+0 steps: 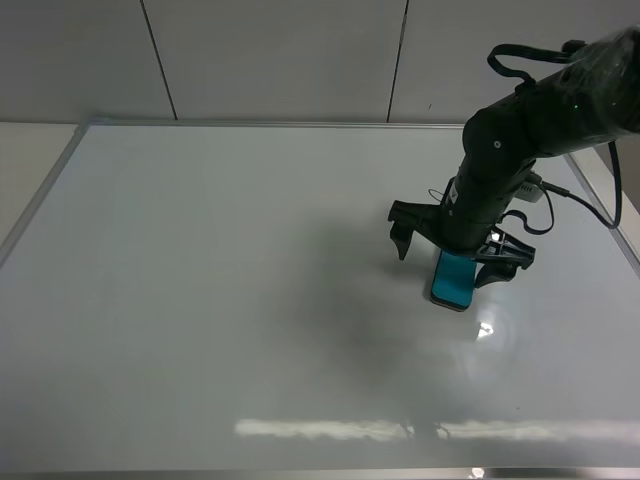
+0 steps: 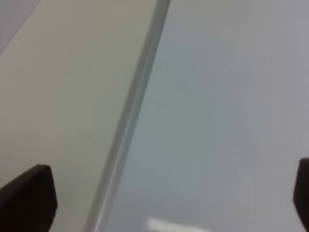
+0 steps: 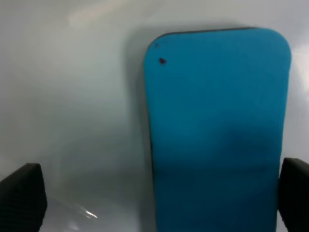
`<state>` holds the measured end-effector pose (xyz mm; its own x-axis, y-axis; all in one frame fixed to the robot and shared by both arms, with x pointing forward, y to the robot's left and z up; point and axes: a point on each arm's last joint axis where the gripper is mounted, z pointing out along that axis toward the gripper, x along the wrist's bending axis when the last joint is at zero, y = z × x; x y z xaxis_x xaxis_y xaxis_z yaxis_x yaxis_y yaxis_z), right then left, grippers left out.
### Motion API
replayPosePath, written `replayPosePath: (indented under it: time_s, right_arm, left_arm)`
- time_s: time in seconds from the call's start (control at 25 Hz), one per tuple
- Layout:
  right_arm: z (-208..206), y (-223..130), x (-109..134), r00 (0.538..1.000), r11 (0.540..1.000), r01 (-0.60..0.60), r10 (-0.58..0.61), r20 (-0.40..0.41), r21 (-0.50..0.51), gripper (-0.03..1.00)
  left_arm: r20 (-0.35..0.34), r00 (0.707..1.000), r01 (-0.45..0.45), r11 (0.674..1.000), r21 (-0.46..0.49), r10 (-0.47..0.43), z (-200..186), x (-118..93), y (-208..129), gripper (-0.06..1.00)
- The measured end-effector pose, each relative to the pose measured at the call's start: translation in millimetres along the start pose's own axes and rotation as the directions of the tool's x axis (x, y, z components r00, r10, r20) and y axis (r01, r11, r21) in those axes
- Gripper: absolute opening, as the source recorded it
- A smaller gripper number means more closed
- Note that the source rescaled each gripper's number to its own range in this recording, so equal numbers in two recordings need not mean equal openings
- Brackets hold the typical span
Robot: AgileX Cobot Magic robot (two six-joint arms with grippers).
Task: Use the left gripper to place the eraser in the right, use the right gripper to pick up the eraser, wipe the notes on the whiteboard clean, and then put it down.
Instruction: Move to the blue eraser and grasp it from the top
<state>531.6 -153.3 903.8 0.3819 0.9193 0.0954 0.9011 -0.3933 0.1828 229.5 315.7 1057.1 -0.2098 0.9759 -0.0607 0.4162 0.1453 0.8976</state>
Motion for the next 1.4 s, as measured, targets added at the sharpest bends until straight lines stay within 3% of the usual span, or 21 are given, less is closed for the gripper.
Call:
replayPosePath:
  time_s: [0.16, 0.28, 0.4, 0.52, 1.4]
  right_arm:
    - [0.0, 0.4, 0.7, 1.0, 1.0, 0.002, -0.002, -0.008, -0.004, 0.88]
    - [0.0, 0.4, 0.8, 1.0, 1.0, 0.007, -0.007, -0.009, -0.005, 0.79]
    - [0.0, 0.5, 0.9, 1.0, 1.0, 0.008, -0.008, -0.01, -0.005, 0.52]
    - [0.0, 0.3, 1.0, 1.0, 1.0, 0.01, -0.01, -0.011, -0.003, 0.01]
    - [-3.5, -1.5, -0.5, 1.0, 1.0, -0.005, 0.006, -0.01, 0.029, 0.0]
  left_arm:
    - [0.0, 1.0, 0.0, 1.0, 0.0, 0.0, 0.0, 0.0, 0.0, 1.0]
    - [0.0, 1.0, 0.0, 1.0, 0.0, 0.0, 0.0, 0.0, 0.0, 1.0]
    - [0.0, 1.0, 0.0, 1.0, 0.0, 0.0, 0.0, 0.0, 0.0, 1.0]
    - [0.0, 1.0, 0.0, 1.0, 0.0, 0.0, 0.0, 0.0, 0.0, 1.0]
    - [0.0, 1.0, 0.0, 1.0, 0.0, 0.0, 0.0, 0.0, 0.0, 1.0]
